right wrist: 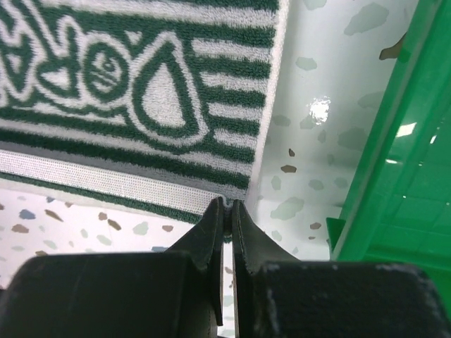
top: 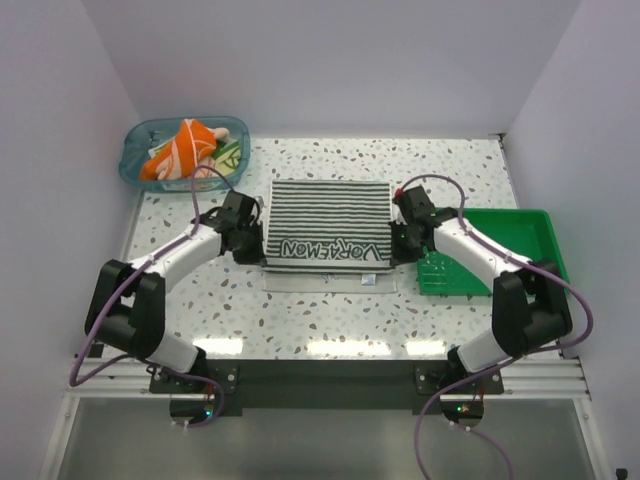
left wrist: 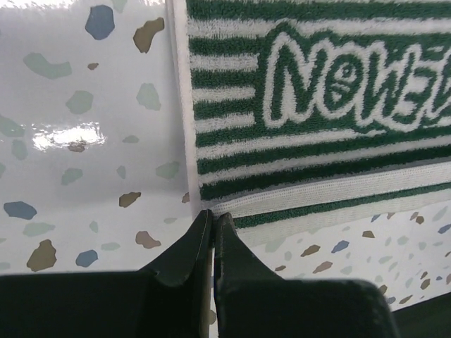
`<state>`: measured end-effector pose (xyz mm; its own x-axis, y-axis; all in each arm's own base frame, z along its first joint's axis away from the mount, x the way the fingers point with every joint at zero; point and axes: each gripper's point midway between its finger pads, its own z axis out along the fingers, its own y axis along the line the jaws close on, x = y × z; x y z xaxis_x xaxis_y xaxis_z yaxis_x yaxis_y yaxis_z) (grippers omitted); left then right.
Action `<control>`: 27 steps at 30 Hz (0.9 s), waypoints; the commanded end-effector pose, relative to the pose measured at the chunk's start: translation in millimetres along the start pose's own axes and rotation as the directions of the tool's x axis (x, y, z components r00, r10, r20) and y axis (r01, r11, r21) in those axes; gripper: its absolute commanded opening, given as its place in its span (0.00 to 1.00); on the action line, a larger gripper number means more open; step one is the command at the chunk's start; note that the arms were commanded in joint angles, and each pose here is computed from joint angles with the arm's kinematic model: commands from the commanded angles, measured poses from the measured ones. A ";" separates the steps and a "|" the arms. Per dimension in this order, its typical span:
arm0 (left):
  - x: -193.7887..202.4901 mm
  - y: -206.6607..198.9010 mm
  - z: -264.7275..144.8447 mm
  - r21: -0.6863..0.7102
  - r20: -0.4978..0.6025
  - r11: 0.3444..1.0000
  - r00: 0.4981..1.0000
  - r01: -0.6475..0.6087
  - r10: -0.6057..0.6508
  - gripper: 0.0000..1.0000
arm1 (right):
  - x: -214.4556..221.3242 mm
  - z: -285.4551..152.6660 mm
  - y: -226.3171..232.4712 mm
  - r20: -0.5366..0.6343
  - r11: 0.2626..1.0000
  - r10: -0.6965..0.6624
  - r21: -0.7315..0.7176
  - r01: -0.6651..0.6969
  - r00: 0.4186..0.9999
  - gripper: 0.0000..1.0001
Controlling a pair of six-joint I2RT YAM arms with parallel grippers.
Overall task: Fold and stack the towels
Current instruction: Fold the towel
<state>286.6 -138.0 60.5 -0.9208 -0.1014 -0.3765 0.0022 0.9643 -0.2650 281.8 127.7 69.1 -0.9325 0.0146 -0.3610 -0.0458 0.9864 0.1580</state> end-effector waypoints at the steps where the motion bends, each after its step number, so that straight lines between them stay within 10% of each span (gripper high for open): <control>1: 3.4 20.8 15.7 -0.093 0.020 0.996 1.000 -0.001 0.003 0.00 | 5.2 16.5 -27.5 -0.006 0.994 0.009 0.112 -0.008 1.000 0.00; 8: 22.5 20.8 25.9 -0.095 -0.003 0.996 1.000 -0.003 0.003 0.01 | 17.2 31.9 -31.5 -0.028 0.993 0.019 0.119 -0.016 0.999 0.00; 13: 25.8 19.8 15.8 -0.081 0.022 0.997 1.000 0.015 -0.013 0.26 | 20.7 22.5 -24.6 -0.013 0.996 0.009 0.086 -0.008 1.000 0.23; 27: 25.3 -4.8 -49.1 0.095 0.187 0.994 0.980 0.051 -0.068 0.69 | 47.3 -36.9 -1.7 0.116 0.999 0.004 -0.048 0.002 0.993 0.42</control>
<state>240.0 -128.3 81.3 -0.8550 -0.1758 -0.4880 -0.0111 0.9468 -0.3217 220.7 116.3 71.6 -0.9057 0.0112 -0.4238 -0.0673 0.9832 0.1699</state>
